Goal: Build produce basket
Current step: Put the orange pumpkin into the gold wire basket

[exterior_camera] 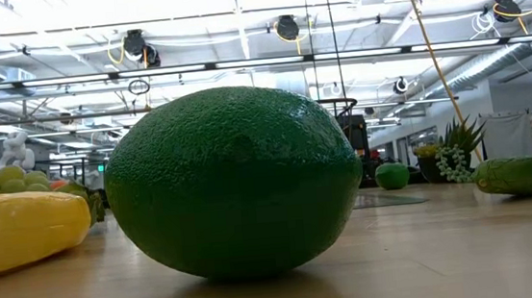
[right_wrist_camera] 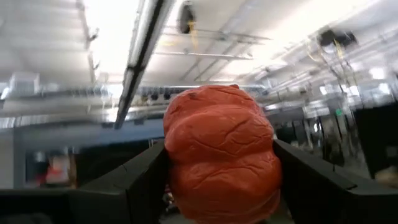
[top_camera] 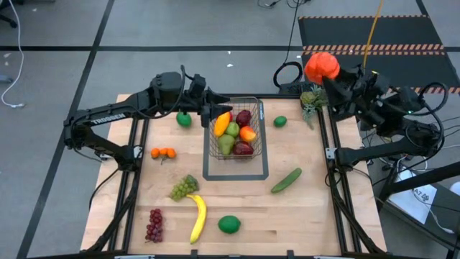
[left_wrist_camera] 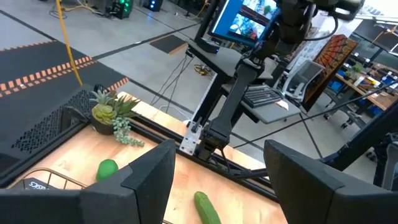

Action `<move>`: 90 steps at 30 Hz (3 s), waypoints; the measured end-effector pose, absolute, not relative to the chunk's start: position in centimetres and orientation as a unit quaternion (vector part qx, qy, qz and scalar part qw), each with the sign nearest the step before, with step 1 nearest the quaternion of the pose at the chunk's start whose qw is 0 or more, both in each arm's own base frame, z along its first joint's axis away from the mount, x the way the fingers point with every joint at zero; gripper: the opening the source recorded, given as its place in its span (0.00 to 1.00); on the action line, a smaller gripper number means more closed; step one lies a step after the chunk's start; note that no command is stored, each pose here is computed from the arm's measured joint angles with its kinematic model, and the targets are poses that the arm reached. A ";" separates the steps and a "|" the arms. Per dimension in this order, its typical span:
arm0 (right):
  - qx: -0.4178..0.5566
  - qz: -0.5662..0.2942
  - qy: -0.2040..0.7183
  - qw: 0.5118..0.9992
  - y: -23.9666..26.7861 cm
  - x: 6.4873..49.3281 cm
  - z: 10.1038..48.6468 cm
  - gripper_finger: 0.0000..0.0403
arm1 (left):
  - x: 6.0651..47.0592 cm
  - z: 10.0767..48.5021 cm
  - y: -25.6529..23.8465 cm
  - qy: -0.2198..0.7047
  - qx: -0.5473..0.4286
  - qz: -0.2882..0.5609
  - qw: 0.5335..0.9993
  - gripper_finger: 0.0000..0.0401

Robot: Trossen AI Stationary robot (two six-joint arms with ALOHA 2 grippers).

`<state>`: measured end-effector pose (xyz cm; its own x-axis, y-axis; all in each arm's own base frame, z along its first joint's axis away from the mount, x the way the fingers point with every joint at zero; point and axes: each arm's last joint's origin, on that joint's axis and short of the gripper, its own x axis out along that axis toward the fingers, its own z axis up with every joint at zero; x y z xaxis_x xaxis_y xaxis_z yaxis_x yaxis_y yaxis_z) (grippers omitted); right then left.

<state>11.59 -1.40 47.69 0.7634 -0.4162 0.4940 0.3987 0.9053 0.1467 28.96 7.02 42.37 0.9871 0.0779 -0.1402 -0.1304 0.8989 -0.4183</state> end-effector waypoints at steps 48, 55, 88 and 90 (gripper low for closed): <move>0.230 -0.242 -0.270 0.903 -1.9 13.7 46.6 0.65 | 28.9 41.8 6.9 0.090 -0.206 0.057 0.973 0.60; 0.177 -0.266 -0.190 0.928 -1.9 14.6 45.3 0.65 | 28.9 41.8 6.9 0.090 -0.206 0.057 0.973 0.60; 0.513 -0.323 0.048 0.794 -3.7 26.9 33.8 0.65 | 28.8 41.5 7.0 0.105 -0.187 0.079 0.974 0.60; 0.525 -0.307 0.065 0.791 -4.3 27.5 33.3 0.65 | 28.8 41.5 7.0 0.105 -0.186 0.079 0.974 0.60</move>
